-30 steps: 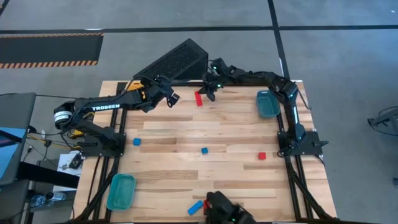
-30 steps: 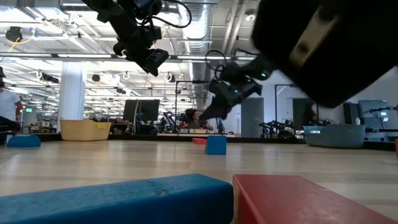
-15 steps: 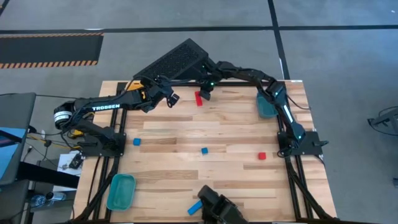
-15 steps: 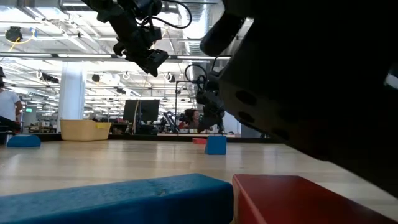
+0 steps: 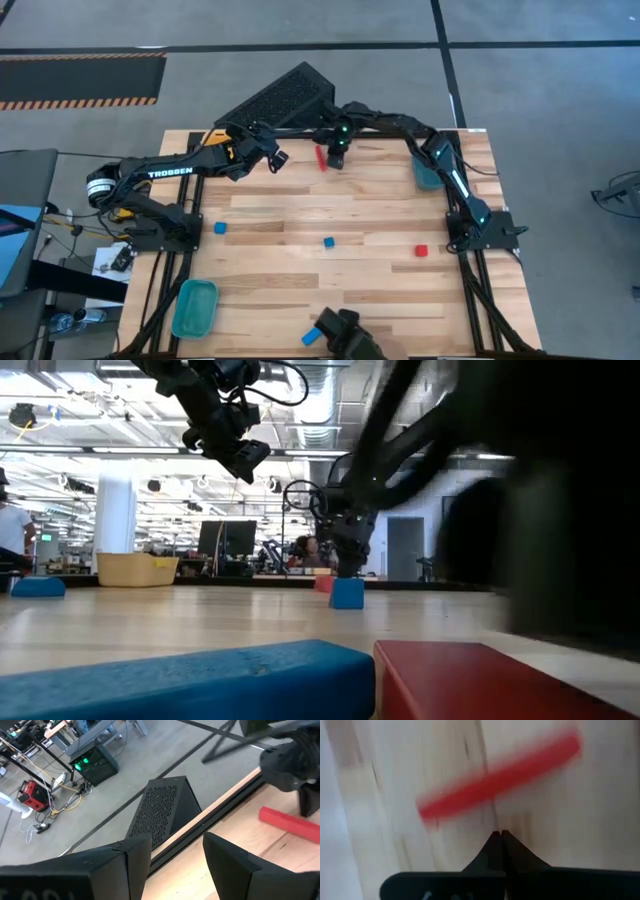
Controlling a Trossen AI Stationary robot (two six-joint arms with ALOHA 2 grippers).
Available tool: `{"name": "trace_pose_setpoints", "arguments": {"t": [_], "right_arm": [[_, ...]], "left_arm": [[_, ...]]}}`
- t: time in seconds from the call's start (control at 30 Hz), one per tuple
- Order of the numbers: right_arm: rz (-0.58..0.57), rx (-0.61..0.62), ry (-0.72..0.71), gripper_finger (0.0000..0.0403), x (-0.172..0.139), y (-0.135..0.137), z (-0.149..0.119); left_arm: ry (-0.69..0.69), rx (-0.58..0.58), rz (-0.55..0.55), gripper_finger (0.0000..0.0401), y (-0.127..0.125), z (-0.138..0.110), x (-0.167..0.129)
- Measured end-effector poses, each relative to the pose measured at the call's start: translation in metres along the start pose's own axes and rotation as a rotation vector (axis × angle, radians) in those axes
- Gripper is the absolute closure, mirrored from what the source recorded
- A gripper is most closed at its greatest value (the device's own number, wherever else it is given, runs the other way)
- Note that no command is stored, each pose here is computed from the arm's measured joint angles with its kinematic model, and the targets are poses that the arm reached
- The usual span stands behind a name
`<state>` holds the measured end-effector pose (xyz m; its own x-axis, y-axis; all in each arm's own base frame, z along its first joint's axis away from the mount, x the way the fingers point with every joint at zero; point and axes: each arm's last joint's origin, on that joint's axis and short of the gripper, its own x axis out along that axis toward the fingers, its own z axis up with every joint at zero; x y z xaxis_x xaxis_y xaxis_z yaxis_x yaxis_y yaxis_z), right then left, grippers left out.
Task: Sort & place blocks by color
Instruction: Put the top left red block into the dark blue bin
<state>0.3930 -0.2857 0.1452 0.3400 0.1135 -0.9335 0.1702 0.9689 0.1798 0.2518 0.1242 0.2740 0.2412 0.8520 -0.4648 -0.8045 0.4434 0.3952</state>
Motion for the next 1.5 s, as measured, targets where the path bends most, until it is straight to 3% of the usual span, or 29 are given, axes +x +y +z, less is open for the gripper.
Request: {"name": "trace_pose_setpoints", "arguments": {"t": [0.23, 0.43, 0.7, 0.87, 1.03, 1.3, 1.5], "right_arm": [[0.011, 0.033, 0.128, 0.0403, -0.012, 0.004, -0.013], [-0.051, -0.042, -0.096, 0.0403, -0.044, 0.010, 0.010], [0.006, -0.211, -0.135, 0.0403, -0.028, 0.037, 0.024], [0.013, -0.253, -0.143, 0.0403, -0.025, 0.048, 0.029], [0.014, -0.257, -0.120, 0.0403, -0.026, 0.044, 0.025], [0.006, -0.429, -0.142, 0.0403, -0.019, 0.041, 0.023], [0.009, -0.431, -0.144, 0.0403, -0.019, 0.038, 0.021]], "left_arm": [[0.017, 0.013, 0.001, 0.0227, 0.000, -0.002, 0.000], [0.019, 0.015, 0.002, 0.0227, 0.000, -0.002, 0.000], [0.018, 0.015, 0.002, 0.0227, 0.000, -0.002, 0.000], [0.016, 0.006, 0.002, 0.0227, 0.000, -0.002, 0.000], [0.016, 0.003, 0.002, 0.0227, 0.000, -0.002, 0.000], [0.013, -0.003, 0.002, 0.0227, 0.000, -0.002, 0.000], [0.013, -0.005, 0.002, 0.0227, 0.000, -0.002, 0.000]]}}
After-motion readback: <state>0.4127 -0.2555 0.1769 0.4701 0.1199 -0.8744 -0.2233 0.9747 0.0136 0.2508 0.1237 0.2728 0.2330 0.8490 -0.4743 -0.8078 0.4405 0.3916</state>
